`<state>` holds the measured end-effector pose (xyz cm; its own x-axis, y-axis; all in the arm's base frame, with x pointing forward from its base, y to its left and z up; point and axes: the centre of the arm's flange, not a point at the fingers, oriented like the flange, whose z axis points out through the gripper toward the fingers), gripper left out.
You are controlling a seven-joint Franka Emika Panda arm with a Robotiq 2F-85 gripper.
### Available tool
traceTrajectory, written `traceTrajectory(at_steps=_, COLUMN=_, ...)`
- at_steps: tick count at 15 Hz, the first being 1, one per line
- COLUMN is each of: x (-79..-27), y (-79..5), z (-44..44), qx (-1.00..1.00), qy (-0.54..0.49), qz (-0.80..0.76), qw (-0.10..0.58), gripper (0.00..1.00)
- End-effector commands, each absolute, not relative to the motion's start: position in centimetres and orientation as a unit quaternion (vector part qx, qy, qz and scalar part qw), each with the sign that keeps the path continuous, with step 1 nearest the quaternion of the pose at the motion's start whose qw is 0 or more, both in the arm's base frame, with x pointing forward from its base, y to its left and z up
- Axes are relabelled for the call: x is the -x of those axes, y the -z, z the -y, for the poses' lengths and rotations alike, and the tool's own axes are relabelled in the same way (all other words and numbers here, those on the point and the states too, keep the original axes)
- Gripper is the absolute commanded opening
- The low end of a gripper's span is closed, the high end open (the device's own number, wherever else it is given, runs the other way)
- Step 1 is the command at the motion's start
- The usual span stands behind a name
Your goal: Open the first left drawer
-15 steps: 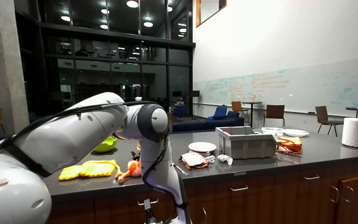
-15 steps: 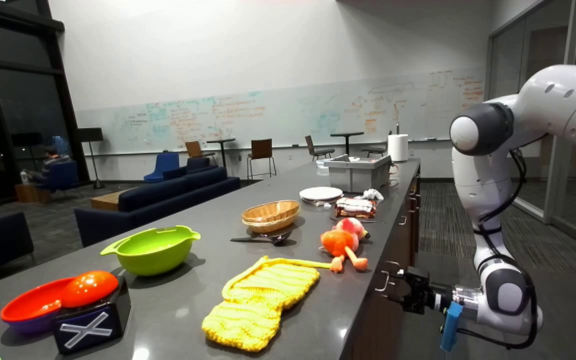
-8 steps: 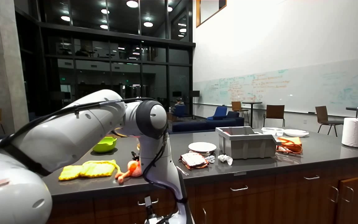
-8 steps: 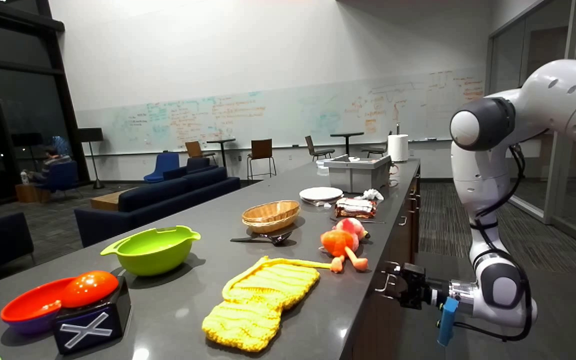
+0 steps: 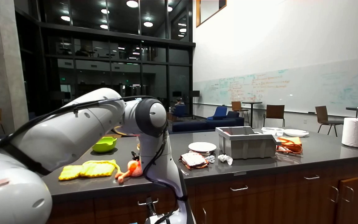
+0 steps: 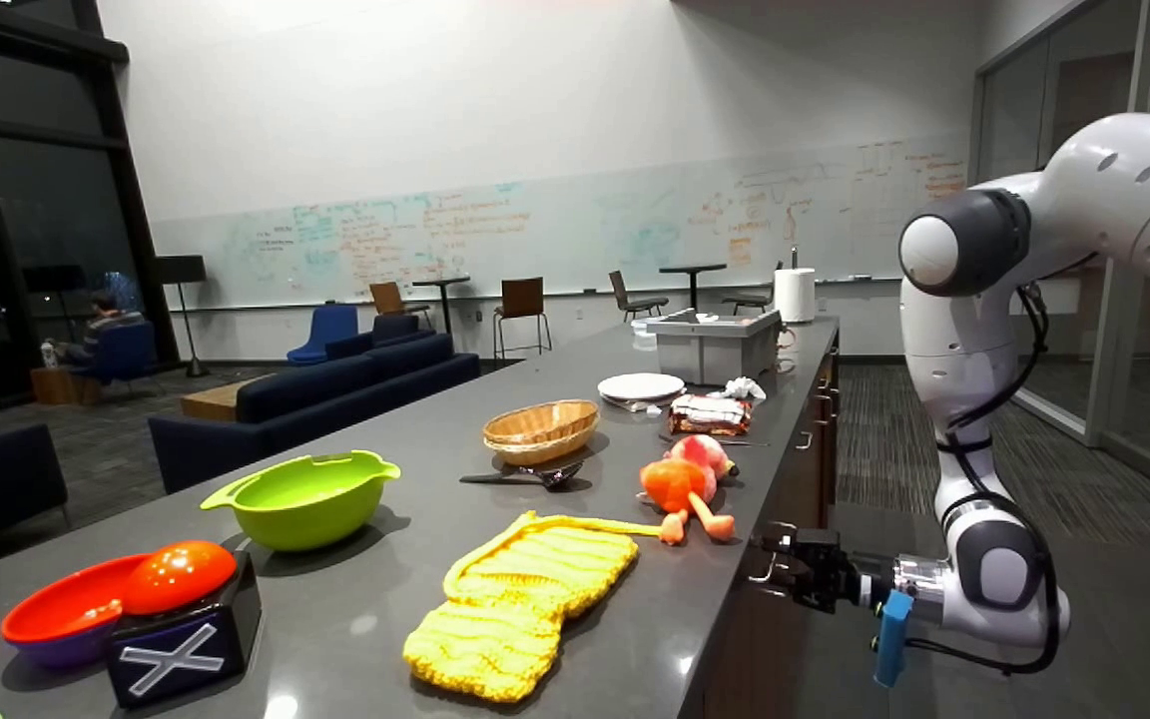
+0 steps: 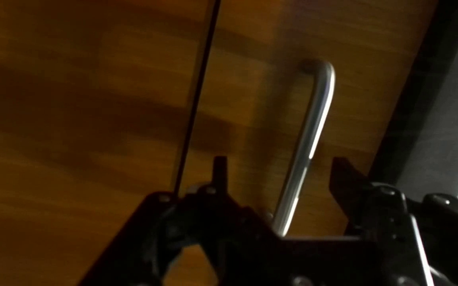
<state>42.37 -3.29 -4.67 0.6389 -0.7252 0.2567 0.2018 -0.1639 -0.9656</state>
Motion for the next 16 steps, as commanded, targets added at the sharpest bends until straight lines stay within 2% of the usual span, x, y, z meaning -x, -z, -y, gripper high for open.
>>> traceTrajectory(at_steps=1, x=-42.5, y=3.7, z=3.1, qx=0.674, qy=0.378, qz=-0.204, qw=0.601, gripper=0.36)
traceTrajectory(at_steps=4, x=-42.5, y=3.8, z=3.3, qx=0.676, qy=0.376, qz=-0.205, qw=0.599, gripper=0.12)
traceTrajectory(at_steps=6, x=-42.6, y=3.6, z=3.4, qx=0.673, qy=0.378, qz=-0.204, qw=0.602, gripper=0.03)
traceTrajectory(at_steps=7, x=-42.6, y=3.5, z=3.4, qx=0.673, qy=0.379, qz=-0.204, qw=0.602, gripper=0.01)
traceTrajectory(at_steps=9, x=-42.4, y=3.5, z=3.6, qx=0.671, qy=0.376, qz=-0.21, qw=0.603, gripper=0.04)
traceTrajectory(at_steps=16, x=-41.7, y=3.0, z=4.6, qx=0.67, qy=0.382, qz=-0.21, qw=0.602, gripper=0.04)
